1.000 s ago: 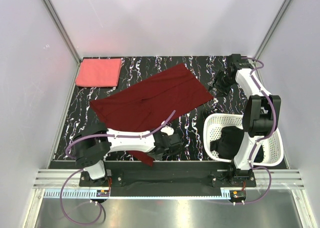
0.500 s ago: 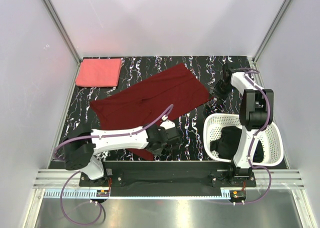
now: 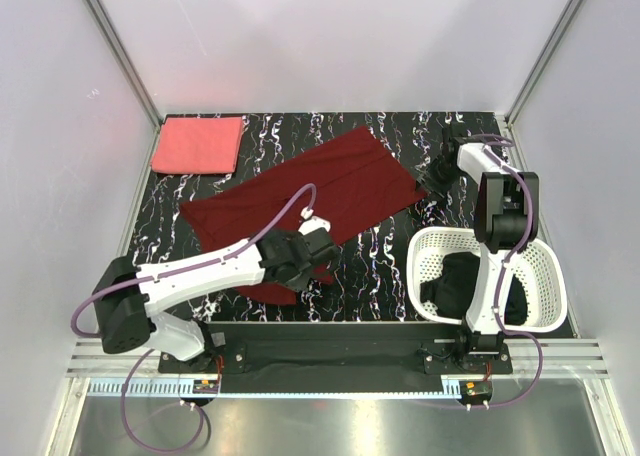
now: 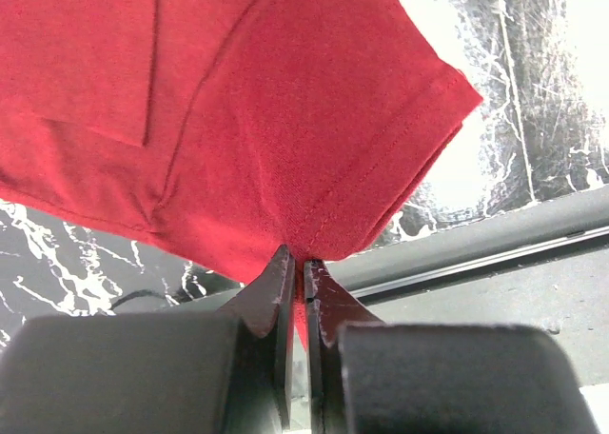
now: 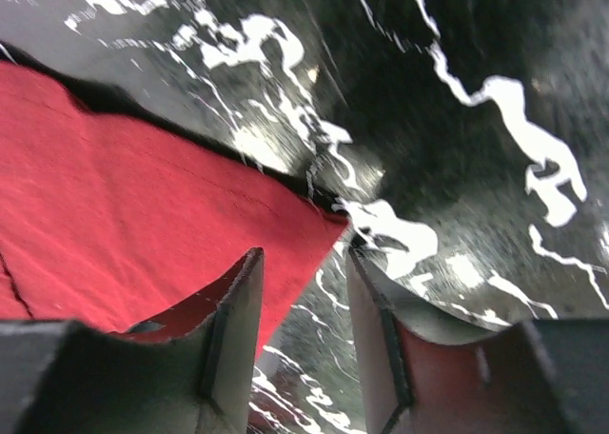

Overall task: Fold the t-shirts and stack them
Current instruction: Fold the tshirt

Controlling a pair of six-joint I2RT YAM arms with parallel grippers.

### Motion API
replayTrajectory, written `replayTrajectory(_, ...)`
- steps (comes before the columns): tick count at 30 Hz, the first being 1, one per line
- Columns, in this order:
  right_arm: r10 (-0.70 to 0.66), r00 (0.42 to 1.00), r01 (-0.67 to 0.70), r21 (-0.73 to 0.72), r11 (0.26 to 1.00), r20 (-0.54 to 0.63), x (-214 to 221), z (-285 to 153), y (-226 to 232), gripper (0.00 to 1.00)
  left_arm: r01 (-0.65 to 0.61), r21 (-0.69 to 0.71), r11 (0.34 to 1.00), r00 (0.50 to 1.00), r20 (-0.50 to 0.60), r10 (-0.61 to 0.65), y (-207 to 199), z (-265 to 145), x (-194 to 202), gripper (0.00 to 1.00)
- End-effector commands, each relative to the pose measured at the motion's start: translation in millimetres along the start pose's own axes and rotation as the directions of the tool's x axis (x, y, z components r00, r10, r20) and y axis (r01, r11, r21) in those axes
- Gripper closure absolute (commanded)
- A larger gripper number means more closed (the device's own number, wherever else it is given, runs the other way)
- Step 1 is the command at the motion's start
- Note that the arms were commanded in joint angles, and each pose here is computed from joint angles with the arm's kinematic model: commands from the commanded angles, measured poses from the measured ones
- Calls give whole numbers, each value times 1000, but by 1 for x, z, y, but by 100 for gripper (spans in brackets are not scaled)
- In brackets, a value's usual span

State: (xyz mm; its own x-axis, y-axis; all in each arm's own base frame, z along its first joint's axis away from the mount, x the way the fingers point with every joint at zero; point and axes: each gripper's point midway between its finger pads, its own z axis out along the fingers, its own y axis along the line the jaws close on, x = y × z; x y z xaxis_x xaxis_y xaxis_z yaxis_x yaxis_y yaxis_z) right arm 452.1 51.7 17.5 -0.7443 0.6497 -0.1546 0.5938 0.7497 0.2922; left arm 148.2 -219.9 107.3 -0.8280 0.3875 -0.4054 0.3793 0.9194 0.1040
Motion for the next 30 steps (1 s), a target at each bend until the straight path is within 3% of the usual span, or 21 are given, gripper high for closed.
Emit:
replayTrajectory(1, 9, 999, -9, -18, 1000, 33, -13, 10, 9, 54, 1, 7, 1000, 999, 41, -2, 10, -10, -8, 100)
replayTrajectory(7, 21, 999, -20, -41, 999, 33, -15, 12, 15, 71, 28, 0, 1000, 997, 70, -28, 20, -17, -16, 100)
replayTrajectory(10, -1, 999, 2, -44, 999, 35, -17, 6, 17, 89, 40, -5, 999, 995, 87, -40, 28, -23, -21, 100)
replayTrajectory(13, -25, 998, 27, -40, 999, 50, -19, -8, 19, 100, 60, -23, 998, 993, 106, -57, 40, -31, -30, 100)
replayTrajectory(20, -19, 997, 29, -127, 991, 76, -31, -42, 47, 100, 111, -81, 991, 982, 159, -97, 80, -42, -66, 100)
replayTrajectory(30, -4, 999, 10, -197, 980, 34, -37, -43, 81, 100, 167, -188, 968, 972, 195, -130, 137, -31, -118, 100)
